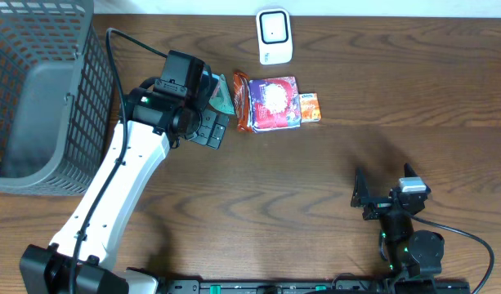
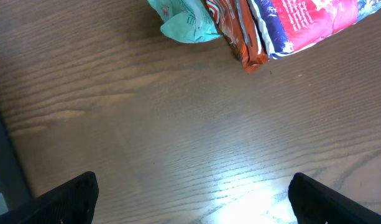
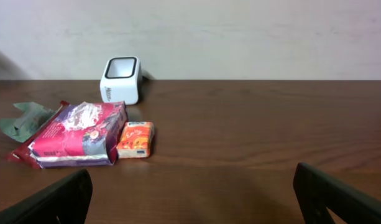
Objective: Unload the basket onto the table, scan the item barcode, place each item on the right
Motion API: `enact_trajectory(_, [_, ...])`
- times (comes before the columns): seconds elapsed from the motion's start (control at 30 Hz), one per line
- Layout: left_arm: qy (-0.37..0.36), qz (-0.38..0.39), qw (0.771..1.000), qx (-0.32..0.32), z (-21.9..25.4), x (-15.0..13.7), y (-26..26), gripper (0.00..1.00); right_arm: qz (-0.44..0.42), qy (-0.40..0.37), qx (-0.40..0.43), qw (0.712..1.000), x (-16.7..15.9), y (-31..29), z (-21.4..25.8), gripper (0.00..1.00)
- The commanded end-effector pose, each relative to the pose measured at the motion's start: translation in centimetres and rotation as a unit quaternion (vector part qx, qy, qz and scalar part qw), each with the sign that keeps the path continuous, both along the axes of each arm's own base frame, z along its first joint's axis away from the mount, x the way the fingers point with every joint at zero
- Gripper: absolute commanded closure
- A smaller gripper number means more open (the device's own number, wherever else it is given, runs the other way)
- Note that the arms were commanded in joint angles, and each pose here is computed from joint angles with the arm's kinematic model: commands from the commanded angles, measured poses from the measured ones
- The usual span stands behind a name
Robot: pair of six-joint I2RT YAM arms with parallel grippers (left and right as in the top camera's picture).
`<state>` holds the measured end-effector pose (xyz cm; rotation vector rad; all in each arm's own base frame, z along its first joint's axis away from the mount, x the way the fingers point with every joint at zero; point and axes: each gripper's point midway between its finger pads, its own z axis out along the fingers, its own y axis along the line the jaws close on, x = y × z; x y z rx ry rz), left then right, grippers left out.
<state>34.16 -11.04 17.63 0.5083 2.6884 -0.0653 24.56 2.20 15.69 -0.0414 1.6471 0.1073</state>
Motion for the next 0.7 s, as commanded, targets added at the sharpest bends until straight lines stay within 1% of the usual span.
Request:
enact_trajectory(0.0, [0.0,0.006,1.0,-0.006,0.3,0.1,0.0,0.02,-0.015,-0.006,-0.002,1.0,0.1,-0.5,0.3,0.01])
enact_trajectory(0.03, [0.0,0.006,1.0,-0.006,0.3,0.1,0.0,0.02,-0.003,-0.012,0.017,1.0,0.0,-0.1,0.6,0.01])
enact_trajectory(0.13, [0.0,0.006,1.0,-0.006,0.3,0.1,0.0,0.02,0.073,-0.031,0.118,0.99,-0.4,2.6,2.5,0.01])
enact_trajectory(0.2, [0.0,0.006,1.0,-0.006,0.3,0.1,0.0,0.02,0.147,-0.025,0.196,0.969,-1.2,5.0,3.6,0.01])
enact_trajectory(0.23, [0.0,0.006,1.0,-0.006,0.3,0.1,0.0,0.02,0.172,-0.012,0.221,0.96,-1.6,5.8,3.6,0.01])
enact_trajectory(0.33, [0.0,0.006,1.0,-0.006,0.3,0.1,0.0,0.02,0.193,-0.015,0.274,0.942,-2.0,6.3,4.8,0.01])
enact_trajectory(0.37, [0.0,0.006,1.0,-0.006,0.3,0.1,0.0,0.02,0.206,-0.013,0.289,0.935,-2.3,6.7,5.1,0.01])
enact_trajectory(0.43, [0.0,0.006,1.0,-0.006,0.3,0.1,0.0,0.02,0.235,-0.027,0.291,0.927,-2.9,7.4,6.3,0.01])
enact_trajectory(0.57, [0.0,0.006,1.0,-0.006,0.3,0.1,0.0,0.02,0.314,-0.115,0.294,0.895,-5.5,8.5,11.5,0.01])
enact_trajectory(0.63, [0.0,0.006,1.0,-0.006,0.3,0.1,0.0,0.02,0.339,-0.168,0.302,0.875,-7.2,8.5,14.3,0.01])
enact_trajectory(0.67, [0.0,0.006,1.0,-0.006,0.3,0.1,0.0,0.02,0.346,-0.186,0.3,0.869,-7.8,8.4,15.2,0.01])
